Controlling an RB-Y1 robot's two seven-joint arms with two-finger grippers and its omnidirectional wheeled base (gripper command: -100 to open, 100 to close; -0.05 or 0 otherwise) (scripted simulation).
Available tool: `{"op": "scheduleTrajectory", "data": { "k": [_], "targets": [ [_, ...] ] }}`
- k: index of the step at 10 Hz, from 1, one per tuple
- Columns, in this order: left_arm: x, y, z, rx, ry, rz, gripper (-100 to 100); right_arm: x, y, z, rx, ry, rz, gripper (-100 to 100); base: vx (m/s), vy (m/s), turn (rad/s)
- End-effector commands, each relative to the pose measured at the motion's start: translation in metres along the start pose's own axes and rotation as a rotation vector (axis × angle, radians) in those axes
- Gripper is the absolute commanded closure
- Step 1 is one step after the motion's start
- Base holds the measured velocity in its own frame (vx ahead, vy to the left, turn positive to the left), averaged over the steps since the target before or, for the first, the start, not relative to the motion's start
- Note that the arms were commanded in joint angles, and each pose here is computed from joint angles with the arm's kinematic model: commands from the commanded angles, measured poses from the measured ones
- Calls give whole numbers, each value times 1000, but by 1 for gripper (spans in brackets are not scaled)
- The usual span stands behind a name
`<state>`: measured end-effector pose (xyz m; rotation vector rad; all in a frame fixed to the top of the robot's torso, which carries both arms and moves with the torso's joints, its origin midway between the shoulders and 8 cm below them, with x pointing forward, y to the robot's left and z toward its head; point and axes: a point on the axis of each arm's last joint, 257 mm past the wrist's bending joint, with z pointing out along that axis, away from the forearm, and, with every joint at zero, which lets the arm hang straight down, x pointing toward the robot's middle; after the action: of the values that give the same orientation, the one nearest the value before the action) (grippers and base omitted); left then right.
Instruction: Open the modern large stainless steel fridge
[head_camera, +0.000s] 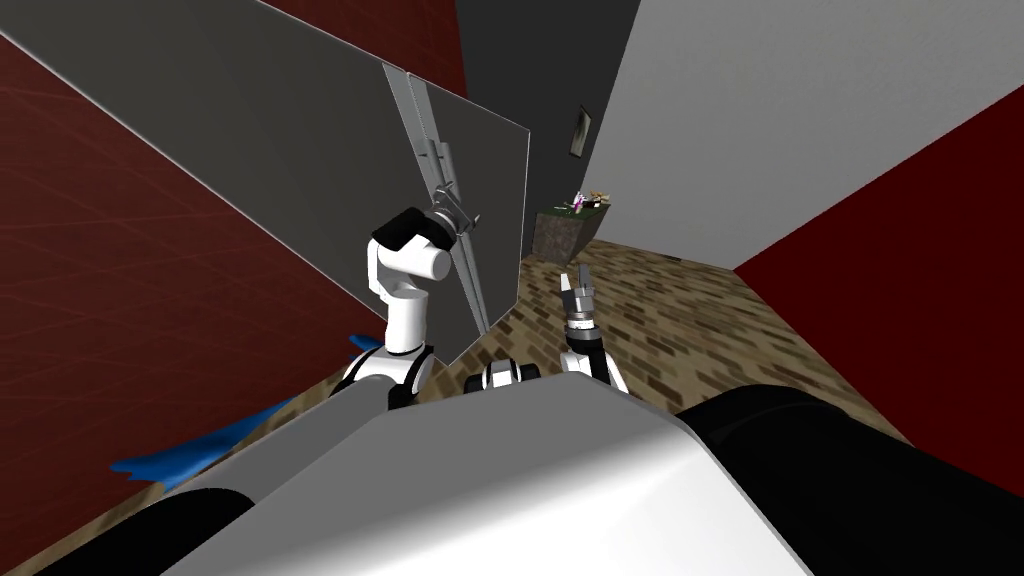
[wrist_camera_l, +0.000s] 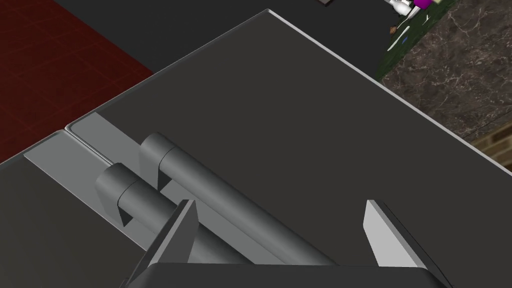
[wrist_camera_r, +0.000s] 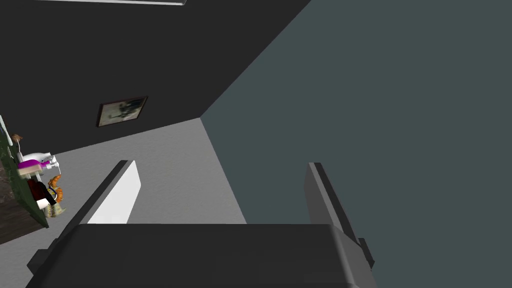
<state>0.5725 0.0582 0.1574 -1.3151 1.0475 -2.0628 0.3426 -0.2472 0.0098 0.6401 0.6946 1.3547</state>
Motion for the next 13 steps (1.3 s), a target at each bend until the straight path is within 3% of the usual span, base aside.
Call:
{"op": "scheduleTrajectory", "data": {
  "k": [1,2,3,6,13],
  "targets": [
    [13,-5,10,-27,-18,-19,-100,0,0,0,0,0,0,0,47,-54,91],
    [14,-6,16,-39,-35,-44,-100,0,0,0,0,0,0,0,55,-71,159],
    [25,-11,18,-42,-29,-36,-100,0,0,0,0,0,0,0,47,-57,86],
    [32,-15,23,-62,-51,-53,-100,0,0,0,0,0,0,0,28,-31,82],
    [56,-31,39,-115,-135,-125,-100,0,0,0,0,0,0,0,44,-45,120]
  ]
}}
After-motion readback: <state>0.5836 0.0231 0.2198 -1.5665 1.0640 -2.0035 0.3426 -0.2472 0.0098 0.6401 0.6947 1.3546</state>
